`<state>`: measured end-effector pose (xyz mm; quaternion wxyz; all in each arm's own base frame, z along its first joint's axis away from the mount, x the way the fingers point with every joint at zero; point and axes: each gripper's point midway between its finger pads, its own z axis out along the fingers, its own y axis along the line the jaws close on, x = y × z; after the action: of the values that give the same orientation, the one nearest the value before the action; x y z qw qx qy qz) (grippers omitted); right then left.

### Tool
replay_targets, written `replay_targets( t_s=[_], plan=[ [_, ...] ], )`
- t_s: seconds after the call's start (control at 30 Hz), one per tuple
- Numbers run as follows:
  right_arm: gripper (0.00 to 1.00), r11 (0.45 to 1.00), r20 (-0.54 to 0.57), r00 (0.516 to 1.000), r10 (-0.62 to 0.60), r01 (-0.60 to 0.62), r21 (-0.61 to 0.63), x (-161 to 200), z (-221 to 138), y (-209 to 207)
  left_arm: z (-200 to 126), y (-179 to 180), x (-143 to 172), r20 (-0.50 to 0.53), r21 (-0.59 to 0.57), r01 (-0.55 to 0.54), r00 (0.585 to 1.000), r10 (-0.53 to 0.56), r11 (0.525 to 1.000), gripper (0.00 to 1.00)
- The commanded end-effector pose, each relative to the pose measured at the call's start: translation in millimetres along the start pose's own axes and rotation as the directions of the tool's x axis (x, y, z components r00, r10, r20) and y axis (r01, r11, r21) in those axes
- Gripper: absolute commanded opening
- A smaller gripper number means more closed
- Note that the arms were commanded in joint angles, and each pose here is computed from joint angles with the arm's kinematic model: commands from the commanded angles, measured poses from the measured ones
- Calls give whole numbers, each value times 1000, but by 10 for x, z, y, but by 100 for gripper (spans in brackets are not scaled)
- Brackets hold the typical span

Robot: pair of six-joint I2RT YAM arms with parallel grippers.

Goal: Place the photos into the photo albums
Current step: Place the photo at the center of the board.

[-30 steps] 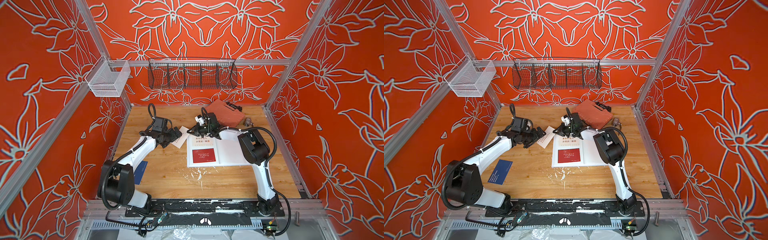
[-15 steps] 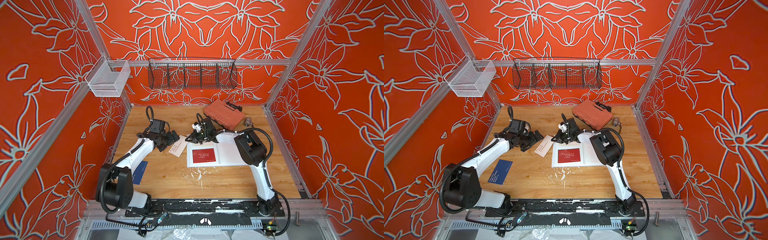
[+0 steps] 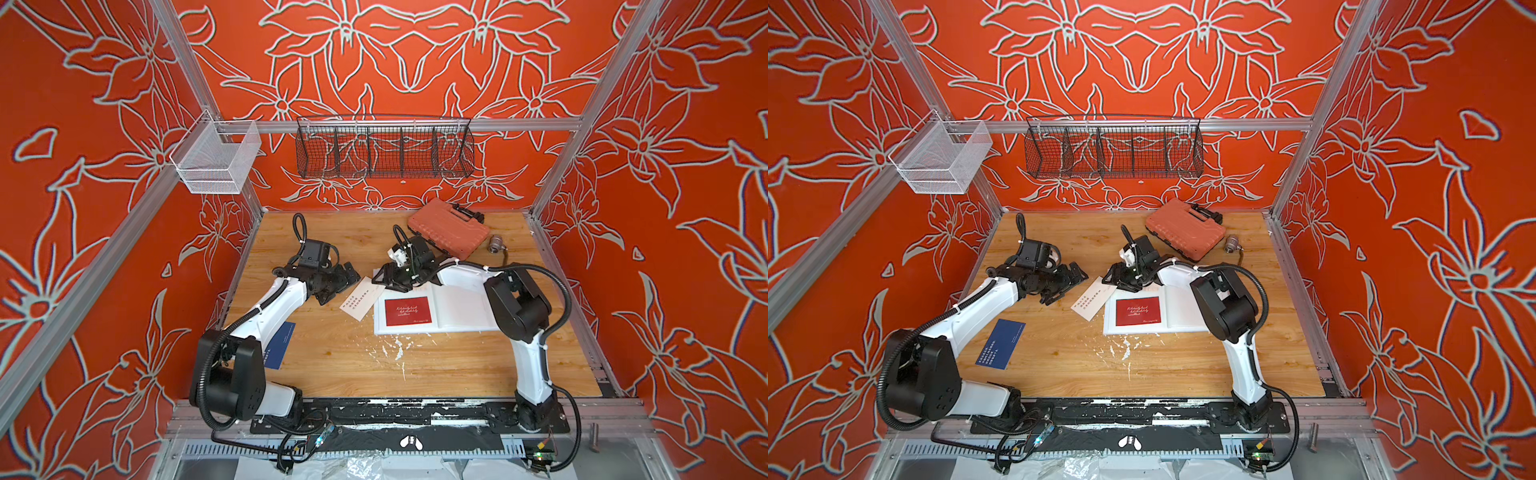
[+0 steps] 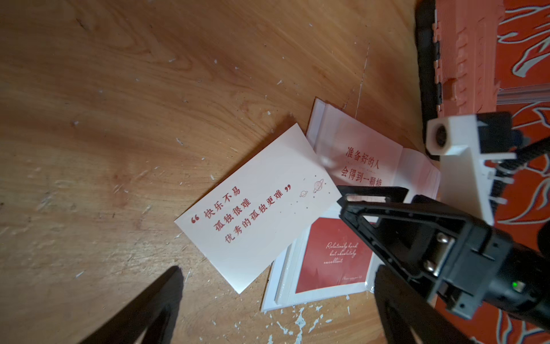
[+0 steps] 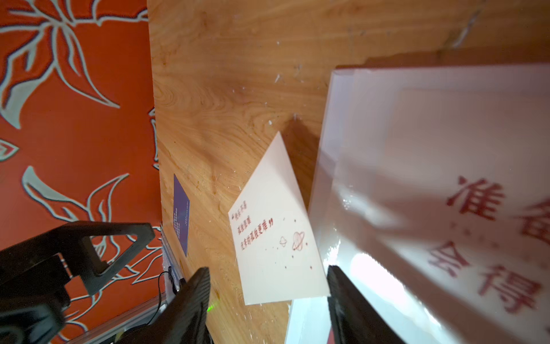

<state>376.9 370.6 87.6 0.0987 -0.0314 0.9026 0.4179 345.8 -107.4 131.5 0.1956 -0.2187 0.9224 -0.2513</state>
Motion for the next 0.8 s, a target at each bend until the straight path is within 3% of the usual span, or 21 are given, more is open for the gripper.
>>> replay_targets(
  t_s=[0.0, 0.13, 0.27, 0.37, 0.5, 0.67, 0.77],
  plan=[
    [69, 986, 39, 995, -87, 80, 145, -46, -354, -15, -21, -230, -60, -2, 55, -71, 997, 72, 996, 98],
    [74, 971, 88, 984, -155, 136, 195, -105, -697, 11, 102, -426, -3, -30, 47, -165, 986, 167, 985, 99],
    [71, 966, -23, 987, -156, 158, 205, 16, -650, -41, 269, -477, 12, -57, 54, -149, 987, 152, 987, 99],
    [71, 964, 91, 983, -156, 132, 229, -94, -867, -111, 356, -522, 49, -71, 50, -169, 982, 172, 984, 99],
    [71, 938, 134, 981, -141, 89, 336, -176, -1282, -432, 530, -623, 187, -131, 48, -231, 963, 236, 972, 99],
    [75, 883, 124, 989, -86, 18, 469, -40, -1687, -966, 763, -843, 405, -215, 66, -349, 910, 354, 935, 100],
    [76, 853, 127, 990, -55, -20, 522, 54, -1838, -1215, 880, -920, 494, -251, 97, -365, 892, 377, 926, 100]
  ],
)
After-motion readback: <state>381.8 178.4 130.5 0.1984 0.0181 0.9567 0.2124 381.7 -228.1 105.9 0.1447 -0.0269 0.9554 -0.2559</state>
